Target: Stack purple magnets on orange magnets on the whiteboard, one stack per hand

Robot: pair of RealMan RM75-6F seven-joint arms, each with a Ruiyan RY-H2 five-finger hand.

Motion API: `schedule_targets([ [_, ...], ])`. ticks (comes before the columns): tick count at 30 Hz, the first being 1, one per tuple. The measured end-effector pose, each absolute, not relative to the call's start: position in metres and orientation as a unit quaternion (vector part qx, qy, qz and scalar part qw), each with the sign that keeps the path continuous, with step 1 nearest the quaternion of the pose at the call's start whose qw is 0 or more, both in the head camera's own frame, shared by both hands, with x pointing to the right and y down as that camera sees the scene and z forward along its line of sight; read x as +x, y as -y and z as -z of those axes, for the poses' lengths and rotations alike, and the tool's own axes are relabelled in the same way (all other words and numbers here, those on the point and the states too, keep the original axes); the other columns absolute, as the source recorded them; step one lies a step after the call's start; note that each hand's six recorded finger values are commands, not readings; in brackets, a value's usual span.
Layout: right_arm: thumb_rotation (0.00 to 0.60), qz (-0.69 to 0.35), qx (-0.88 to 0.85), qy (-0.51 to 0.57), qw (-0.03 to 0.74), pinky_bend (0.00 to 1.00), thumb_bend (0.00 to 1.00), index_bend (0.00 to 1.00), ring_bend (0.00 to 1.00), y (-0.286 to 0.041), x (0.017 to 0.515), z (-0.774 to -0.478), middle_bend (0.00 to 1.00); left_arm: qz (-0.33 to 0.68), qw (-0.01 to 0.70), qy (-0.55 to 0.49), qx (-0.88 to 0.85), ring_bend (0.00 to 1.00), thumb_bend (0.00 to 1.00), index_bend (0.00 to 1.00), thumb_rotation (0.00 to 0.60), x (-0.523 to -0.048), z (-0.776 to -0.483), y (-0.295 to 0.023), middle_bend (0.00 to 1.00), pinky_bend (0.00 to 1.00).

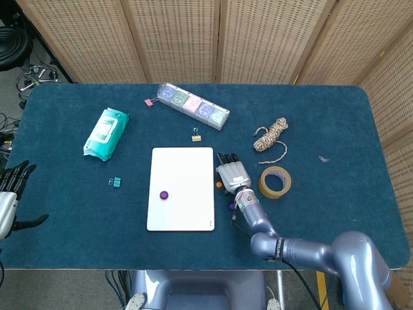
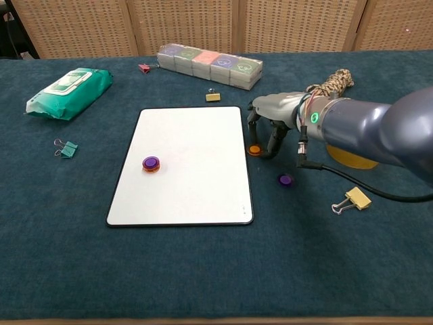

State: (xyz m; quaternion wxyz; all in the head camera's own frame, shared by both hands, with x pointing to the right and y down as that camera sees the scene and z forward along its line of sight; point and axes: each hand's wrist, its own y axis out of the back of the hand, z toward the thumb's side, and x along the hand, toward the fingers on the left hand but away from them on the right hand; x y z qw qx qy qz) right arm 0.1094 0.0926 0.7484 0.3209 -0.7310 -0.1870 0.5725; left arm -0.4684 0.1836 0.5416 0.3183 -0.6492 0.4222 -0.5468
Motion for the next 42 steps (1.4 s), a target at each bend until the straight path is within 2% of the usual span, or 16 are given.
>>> schedule_targets([
  [24, 0.600, -0.559, -0.737, 0.218, 0.313, 0.00, 0.46, 0.50, 0.00, -0.086, 0.116, -0.729, 0.00, 0.545, 0.315, -0.420, -0.653, 0.00, 0.07, 0.00, 0.600, -0.467, -0.541, -0.185, 0.00, 0.00],
  [33, 0.600, -0.507, -0.777, 0.199, 0.315, 0.00, 0.47, 0.50, 0.00, -0.116, 0.068, -0.709, 0.00, 0.543, 0.314, -0.419, -0.657, 0.00, 0.07, 0.00, 0.600, -0.466, -0.540, -0.186, 0.00, 0.00],
  [42, 0.600, -0.490, -0.786, 0.186, 0.328, 0.00, 0.47, 0.51, 0.00, -0.131, 0.030, -0.711, 0.00, 0.539, 0.309, -0.424, -0.659, 0.00, 0.07, 0.00, 0.600, -0.468, -0.539, -0.185, 0.00, 0.00],
])
